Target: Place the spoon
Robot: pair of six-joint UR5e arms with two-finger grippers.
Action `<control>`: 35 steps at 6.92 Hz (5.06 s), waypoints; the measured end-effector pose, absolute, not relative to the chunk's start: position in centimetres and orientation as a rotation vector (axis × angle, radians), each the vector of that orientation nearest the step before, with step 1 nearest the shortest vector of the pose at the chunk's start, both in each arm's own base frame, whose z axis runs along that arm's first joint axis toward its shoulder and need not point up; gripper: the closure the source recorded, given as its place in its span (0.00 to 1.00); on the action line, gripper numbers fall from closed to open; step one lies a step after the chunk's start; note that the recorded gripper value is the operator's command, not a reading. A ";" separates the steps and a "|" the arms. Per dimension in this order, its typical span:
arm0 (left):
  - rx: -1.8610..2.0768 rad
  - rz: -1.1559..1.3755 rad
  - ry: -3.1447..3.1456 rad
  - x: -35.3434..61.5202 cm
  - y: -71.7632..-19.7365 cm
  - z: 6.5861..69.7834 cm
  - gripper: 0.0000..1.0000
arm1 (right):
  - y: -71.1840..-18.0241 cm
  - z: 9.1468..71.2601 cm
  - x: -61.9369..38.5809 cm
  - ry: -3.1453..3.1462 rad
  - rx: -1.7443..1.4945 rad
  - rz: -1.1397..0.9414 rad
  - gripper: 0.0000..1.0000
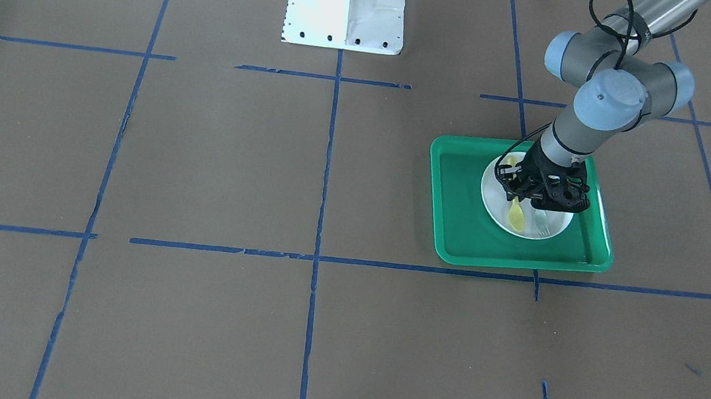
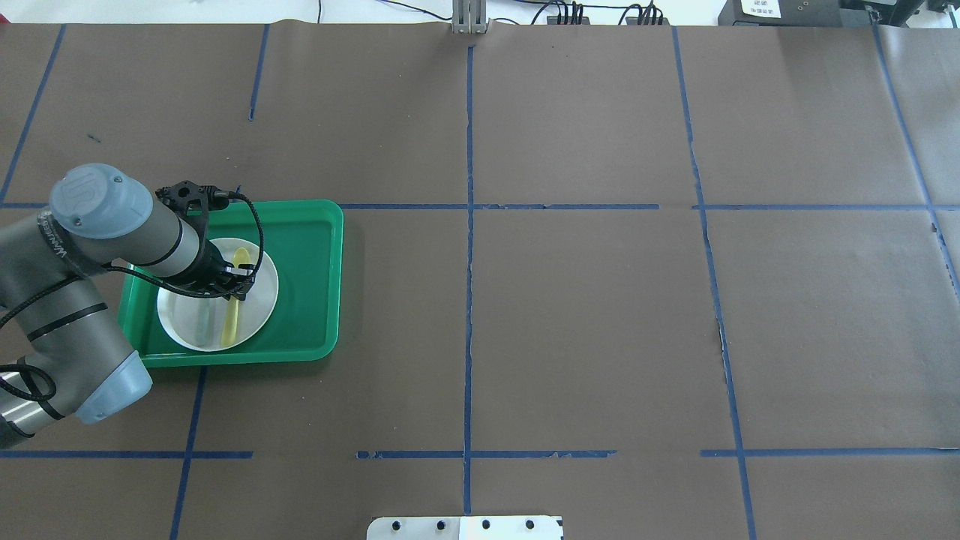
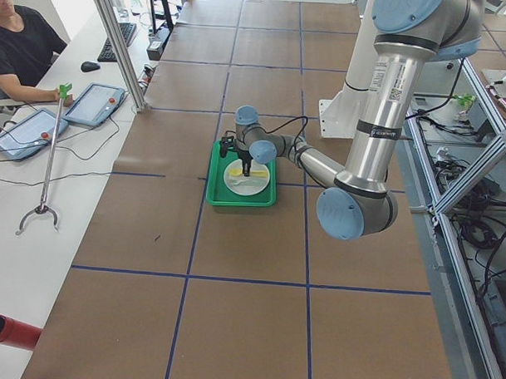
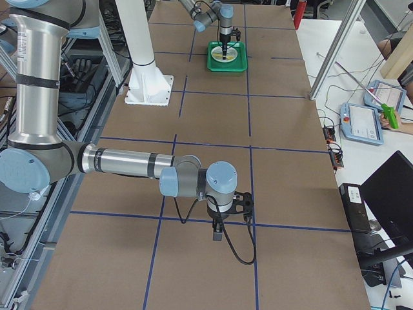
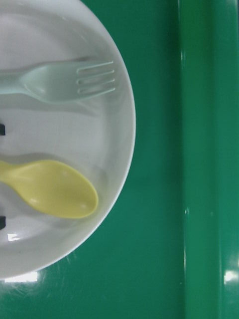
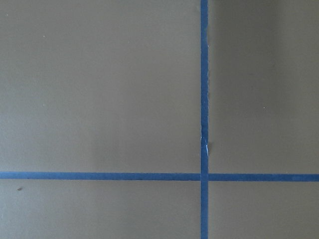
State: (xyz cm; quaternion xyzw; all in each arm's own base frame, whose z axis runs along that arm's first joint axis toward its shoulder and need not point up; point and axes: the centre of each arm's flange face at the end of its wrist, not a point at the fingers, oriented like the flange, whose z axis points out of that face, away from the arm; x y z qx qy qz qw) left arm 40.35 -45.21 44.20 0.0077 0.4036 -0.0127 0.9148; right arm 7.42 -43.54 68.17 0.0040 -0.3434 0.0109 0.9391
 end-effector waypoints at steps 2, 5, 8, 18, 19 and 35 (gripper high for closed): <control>0.023 -0.027 0.838 39.9 -45.2 43.7 1.00 | -43.5 68.2 7.4 -0.701 0.008 0.023 0.00; 0.049 -0.007 0.844 37.9 -44.6 41.2 1.00 | -43.5 68.2 7.4 -0.701 0.008 0.023 0.00; 0.062 0.033 0.804 35.4 -44.4 37.6 1.00 | -43.5 68.2 7.4 -0.701 0.008 0.023 0.00; -0.001 -0.030 0.841 45.4 -47.0 36.1 0.84 | -43.5 68.2 7.4 -0.701 0.008 0.022 0.00; -0.003 -0.029 0.842 45.7 -46.9 36.1 0.55 | -43.5 68.2 7.4 -0.701 0.009 0.023 0.00; 0.211 0.188 0.643 -1.2 -56.4 52.2 0.00 | -43.5 68.2 7.4 -0.701 0.008 0.023 0.00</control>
